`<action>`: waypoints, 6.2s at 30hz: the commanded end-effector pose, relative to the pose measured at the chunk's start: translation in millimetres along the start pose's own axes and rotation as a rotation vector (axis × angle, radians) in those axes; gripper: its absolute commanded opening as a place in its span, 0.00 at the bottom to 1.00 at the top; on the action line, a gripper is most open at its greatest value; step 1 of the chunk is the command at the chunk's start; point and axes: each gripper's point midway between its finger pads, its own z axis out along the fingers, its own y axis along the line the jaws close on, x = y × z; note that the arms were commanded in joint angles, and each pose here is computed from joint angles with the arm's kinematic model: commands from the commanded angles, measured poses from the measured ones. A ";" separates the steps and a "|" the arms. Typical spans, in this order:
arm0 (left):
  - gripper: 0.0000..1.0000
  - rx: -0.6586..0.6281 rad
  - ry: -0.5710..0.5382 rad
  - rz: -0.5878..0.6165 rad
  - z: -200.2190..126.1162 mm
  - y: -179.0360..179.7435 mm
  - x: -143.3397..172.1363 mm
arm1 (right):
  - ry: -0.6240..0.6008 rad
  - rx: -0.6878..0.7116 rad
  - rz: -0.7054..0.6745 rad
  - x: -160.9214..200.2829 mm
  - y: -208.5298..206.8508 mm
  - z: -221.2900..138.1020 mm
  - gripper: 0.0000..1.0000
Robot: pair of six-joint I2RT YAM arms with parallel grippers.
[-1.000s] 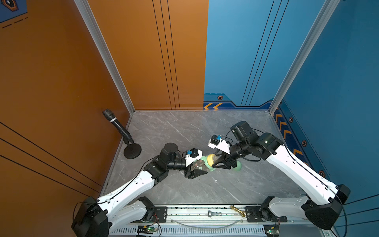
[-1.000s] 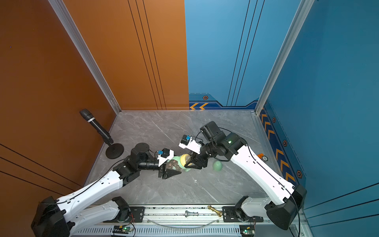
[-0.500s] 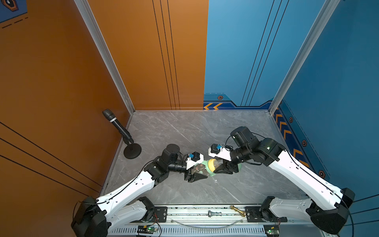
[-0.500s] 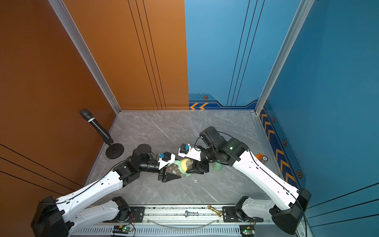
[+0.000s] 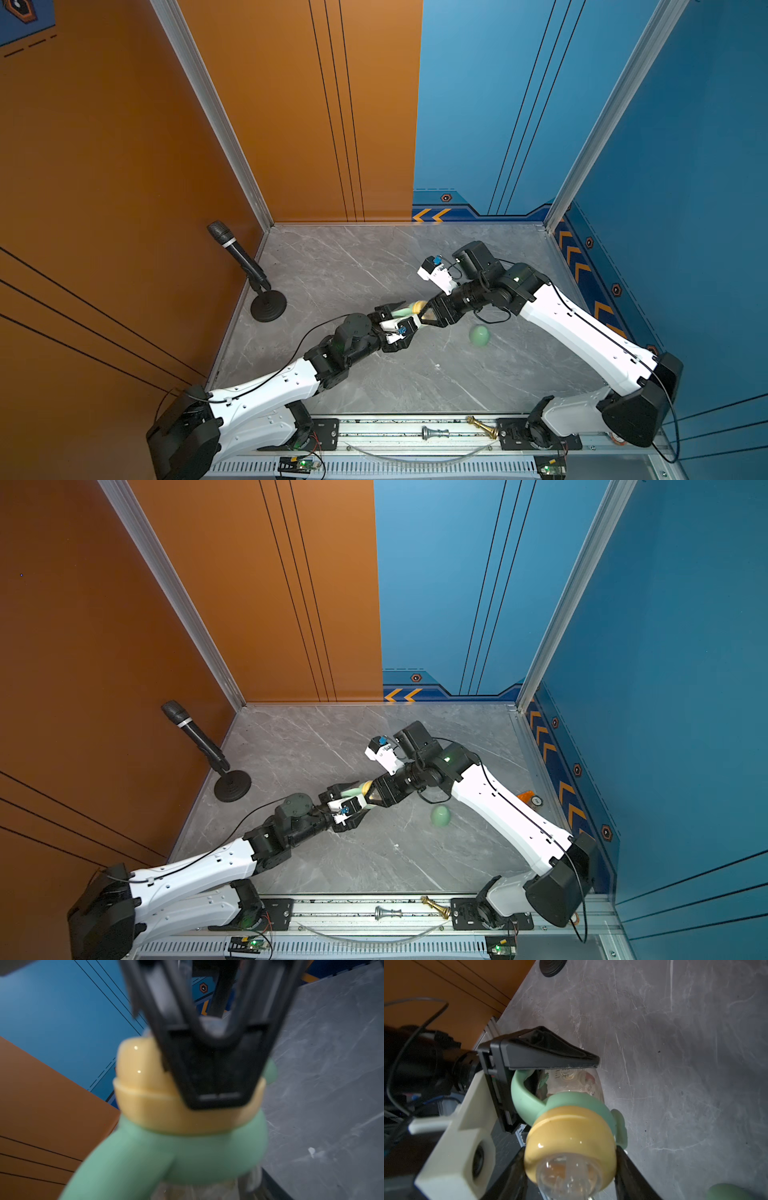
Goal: Assemble the baby bottles
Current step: Close the nipple on the baby bottle, then screw the nipple onto the baby bottle.
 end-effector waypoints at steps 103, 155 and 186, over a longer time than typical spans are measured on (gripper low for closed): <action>0.09 -0.160 -0.233 -0.153 4.9 62.4 -45.6 | -0.363 0.193 0.408 -143.9 -47.0 -137.1 0.81; 0.09 0.268 -0.188 -0.233 15.2 29.9 -54.7 | 0.089 -0.024 -0.822 -29.7 12.1 -42.5 0.30; 0.06 0.426 -0.211 -0.427 -14.4 13.8 -64.9 | -0.187 0.081 -0.888 -31.0 4.9 -122.0 0.82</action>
